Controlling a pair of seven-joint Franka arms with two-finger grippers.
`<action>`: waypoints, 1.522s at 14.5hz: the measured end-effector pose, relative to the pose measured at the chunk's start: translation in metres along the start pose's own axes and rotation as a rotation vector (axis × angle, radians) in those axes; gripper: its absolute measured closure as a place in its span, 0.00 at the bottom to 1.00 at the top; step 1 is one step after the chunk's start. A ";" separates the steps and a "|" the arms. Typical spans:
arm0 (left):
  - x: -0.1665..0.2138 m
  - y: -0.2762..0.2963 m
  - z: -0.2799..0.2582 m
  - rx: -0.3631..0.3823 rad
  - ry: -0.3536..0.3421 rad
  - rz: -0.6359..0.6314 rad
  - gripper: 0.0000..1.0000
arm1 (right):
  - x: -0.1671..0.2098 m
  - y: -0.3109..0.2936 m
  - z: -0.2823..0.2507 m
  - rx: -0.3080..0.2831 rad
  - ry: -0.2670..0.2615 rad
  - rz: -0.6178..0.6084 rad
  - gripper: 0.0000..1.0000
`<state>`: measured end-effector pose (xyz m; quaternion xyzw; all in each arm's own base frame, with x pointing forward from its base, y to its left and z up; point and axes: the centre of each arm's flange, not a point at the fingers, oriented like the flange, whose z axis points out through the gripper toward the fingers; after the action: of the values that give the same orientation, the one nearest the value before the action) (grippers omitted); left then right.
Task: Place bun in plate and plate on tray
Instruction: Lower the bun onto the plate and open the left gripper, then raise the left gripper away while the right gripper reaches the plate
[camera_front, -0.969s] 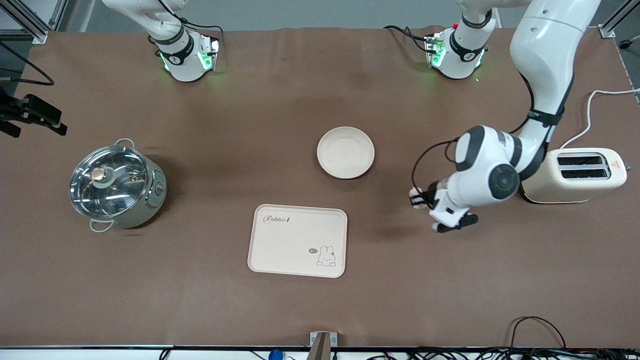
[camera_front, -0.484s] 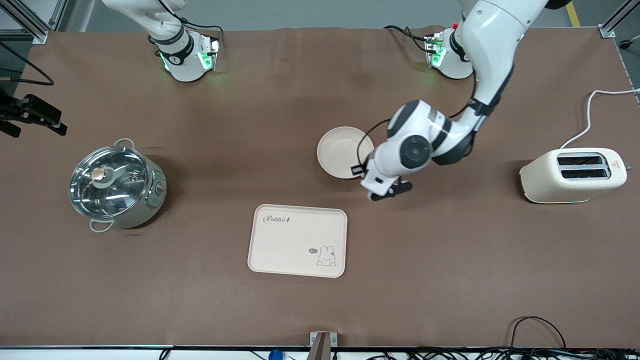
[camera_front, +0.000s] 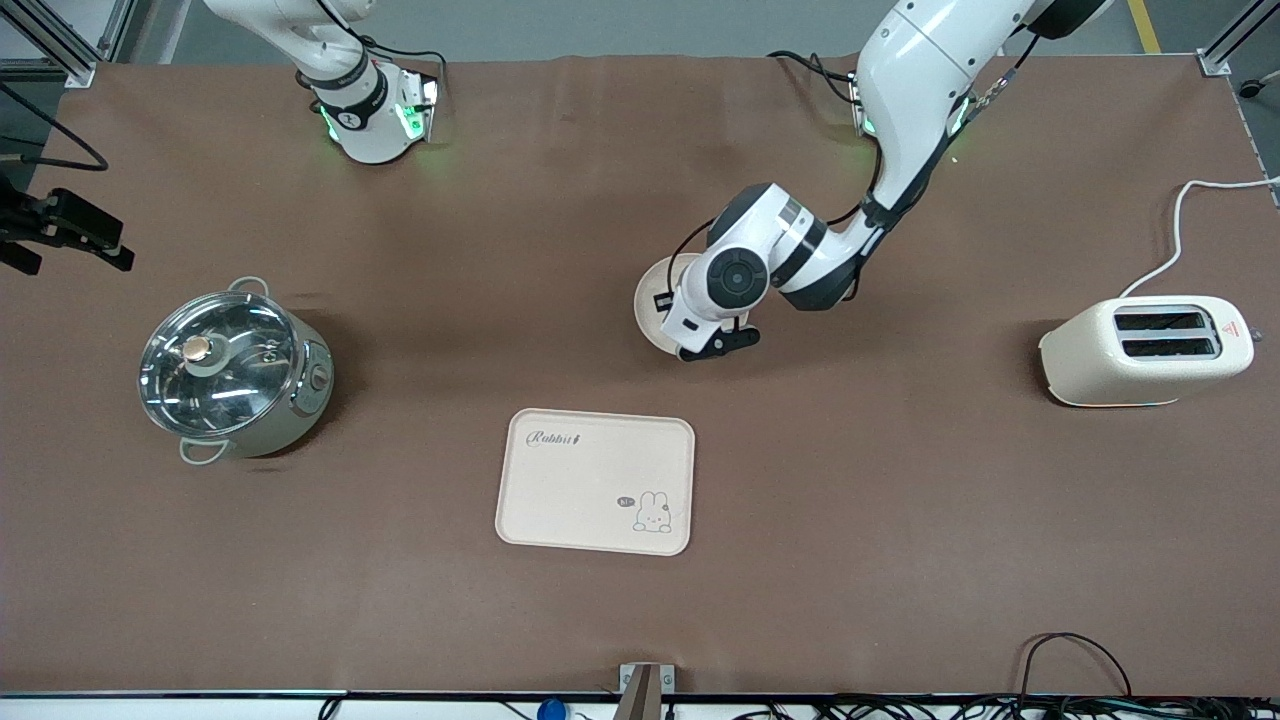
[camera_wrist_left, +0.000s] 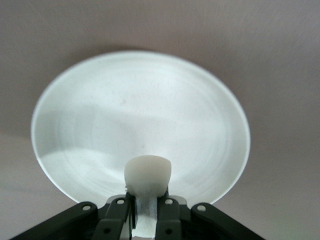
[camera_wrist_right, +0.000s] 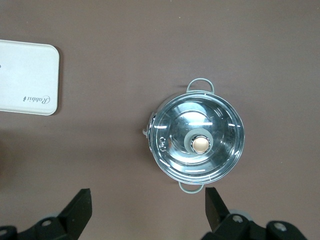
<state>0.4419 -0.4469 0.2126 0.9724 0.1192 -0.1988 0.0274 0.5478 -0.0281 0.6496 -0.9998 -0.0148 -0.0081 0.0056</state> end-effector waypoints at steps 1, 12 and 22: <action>-0.003 0.002 0.006 0.011 0.000 0.011 0.74 | 0.000 0.000 0.000 0.000 0.000 0.000 0.00; 0.019 -0.002 -0.131 0.028 0.084 0.011 0.00 | 0.036 -0.095 0.082 0.141 -0.141 -0.092 0.00; 0.080 -0.180 -0.389 0.088 0.413 0.132 0.00 | 0.020 -0.355 0.359 0.310 -0.190 0.221 0.00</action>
<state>0.6178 -0.2152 0.5377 0.9984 0.0498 0.0020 -0.0271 0.5631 0.3310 0.2946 -0.9788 0.0934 0.0894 0.1589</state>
